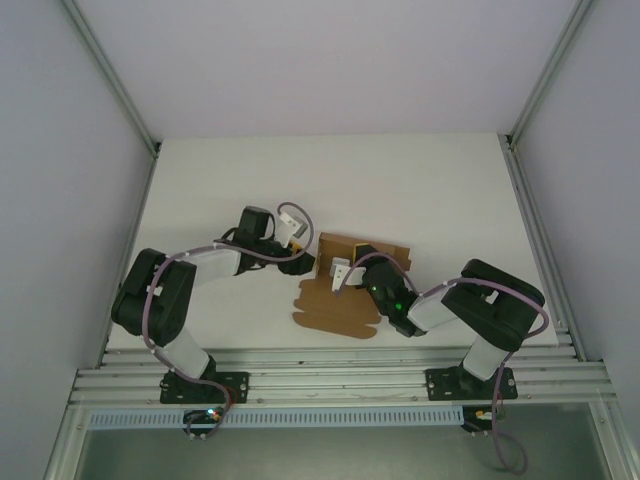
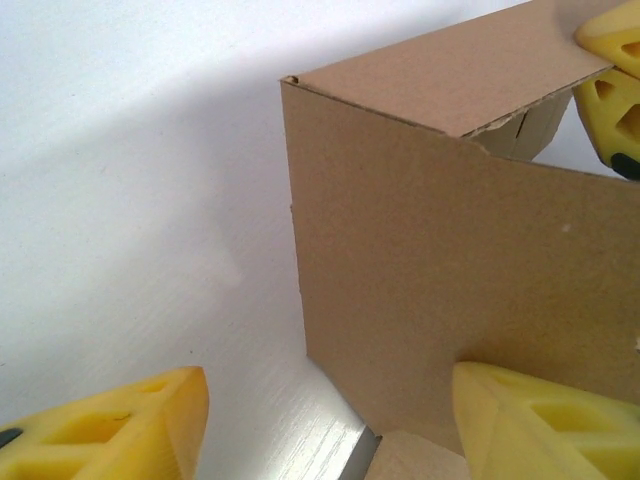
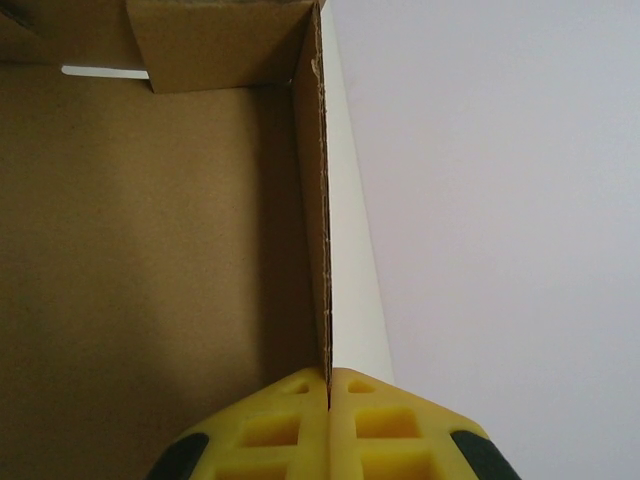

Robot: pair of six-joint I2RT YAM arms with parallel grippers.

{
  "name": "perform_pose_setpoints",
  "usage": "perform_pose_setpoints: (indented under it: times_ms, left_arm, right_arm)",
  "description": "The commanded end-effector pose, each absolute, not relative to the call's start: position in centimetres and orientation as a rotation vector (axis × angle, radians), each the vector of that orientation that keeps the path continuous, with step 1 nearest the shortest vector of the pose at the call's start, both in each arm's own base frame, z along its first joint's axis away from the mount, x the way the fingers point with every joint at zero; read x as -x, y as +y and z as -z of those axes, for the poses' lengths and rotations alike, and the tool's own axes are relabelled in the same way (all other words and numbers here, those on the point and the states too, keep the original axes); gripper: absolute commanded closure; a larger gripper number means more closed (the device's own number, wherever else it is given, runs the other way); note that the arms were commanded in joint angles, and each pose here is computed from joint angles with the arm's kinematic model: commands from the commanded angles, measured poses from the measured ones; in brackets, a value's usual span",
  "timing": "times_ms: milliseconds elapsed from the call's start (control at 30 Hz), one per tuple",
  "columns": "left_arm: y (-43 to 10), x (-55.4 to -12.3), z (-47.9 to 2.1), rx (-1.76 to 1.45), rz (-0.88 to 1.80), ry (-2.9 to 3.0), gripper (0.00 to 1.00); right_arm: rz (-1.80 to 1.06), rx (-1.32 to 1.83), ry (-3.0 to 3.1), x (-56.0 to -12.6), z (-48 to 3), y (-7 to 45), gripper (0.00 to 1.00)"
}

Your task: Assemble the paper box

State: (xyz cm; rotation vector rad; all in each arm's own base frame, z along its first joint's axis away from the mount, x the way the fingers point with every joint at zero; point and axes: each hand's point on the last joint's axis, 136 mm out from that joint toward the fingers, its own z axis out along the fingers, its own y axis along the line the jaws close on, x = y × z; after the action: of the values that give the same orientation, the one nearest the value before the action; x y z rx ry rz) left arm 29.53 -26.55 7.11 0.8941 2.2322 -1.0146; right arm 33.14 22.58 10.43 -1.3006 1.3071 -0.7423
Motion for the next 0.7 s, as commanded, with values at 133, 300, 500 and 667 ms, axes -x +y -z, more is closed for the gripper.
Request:
perform_pose_setpoints:
  times_ms: [133, 300, 500, 667]
  left_arm:
    - [-26.3, -31.3, -11.4, -0.82, 1.14, 2.076, 0.32]
    - [-26.8, -31.8, -11.8, -0.833, 1.199, 2.048, 0.31]
    - [-26.9, -32.4, -11.5, -0.843, 1.202, 2.038, 0.33]
    - [-26.2, -34.1, -10.6, -0.792, 1.139, 2.084, 0.36]
  right_arm:
    - [0.682, 1.311, 1.29, -32.4, -10.4, 23.7, 1.0]
    - [0.7, 1.26, 1.255, -33.0, -12.4, 23.8, 1.0]
    - [0.755, 1.212, 1.162, -34.6, -15.5, 23.9, 1.0]
    - [0.784, 1.249, 1.072, -35.8, -16.6, 24.8, 1.0]
